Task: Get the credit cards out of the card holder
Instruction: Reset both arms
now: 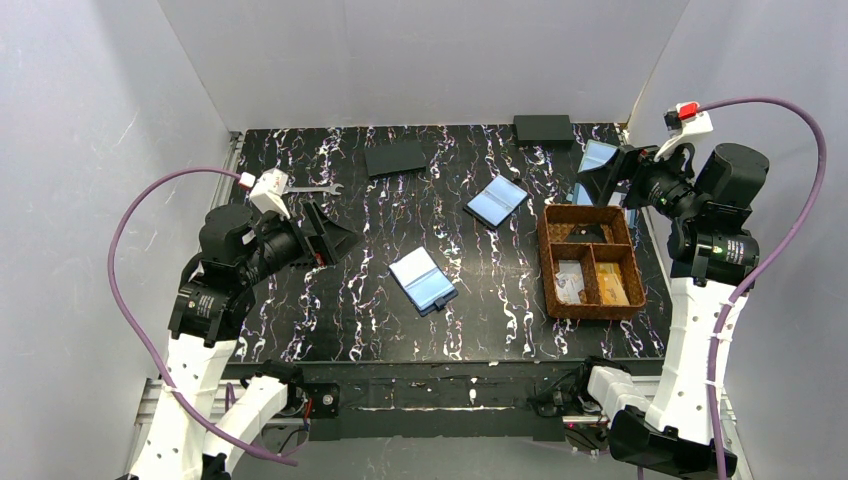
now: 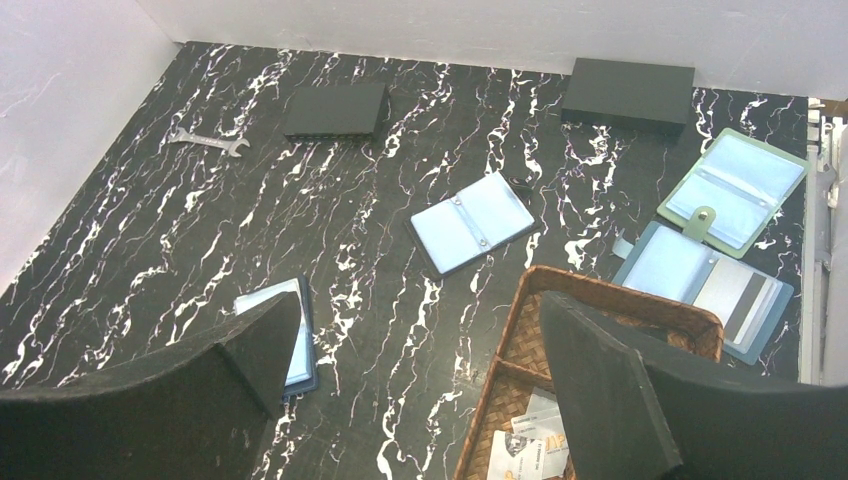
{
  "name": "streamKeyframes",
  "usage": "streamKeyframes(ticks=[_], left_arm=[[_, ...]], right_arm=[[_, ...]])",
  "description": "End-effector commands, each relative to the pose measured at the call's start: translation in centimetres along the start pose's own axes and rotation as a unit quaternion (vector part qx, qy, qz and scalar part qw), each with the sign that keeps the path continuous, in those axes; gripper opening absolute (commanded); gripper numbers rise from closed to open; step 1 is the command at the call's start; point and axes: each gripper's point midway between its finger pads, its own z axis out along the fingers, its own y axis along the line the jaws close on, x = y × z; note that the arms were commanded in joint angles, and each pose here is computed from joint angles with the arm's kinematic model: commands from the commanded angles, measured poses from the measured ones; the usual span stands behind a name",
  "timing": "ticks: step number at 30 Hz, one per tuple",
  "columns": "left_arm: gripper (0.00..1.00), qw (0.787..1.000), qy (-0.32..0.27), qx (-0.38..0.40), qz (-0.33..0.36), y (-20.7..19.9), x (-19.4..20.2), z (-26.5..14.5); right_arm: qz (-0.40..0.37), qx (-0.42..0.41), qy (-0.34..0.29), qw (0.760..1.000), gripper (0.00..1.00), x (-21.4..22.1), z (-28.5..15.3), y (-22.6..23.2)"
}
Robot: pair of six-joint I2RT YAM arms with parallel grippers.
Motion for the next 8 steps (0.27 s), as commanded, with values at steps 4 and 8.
streamKeyframes(ticks=[4,8], left_arm=[[0.98,1.0,-0.002,-0.003,0.01,0.3,0.1,-0.13],[0.98,1.0,-0.001,-0.006,0.01,0.41,0.19,-0.2]], right_arm=[[-0.019,0.001,-0.026,0.999,0.98,-1.44,-0.37,0.14],[-0.04,0.006,-0.025,0.999,0.98,-1.41,-0.52,-0.28]])
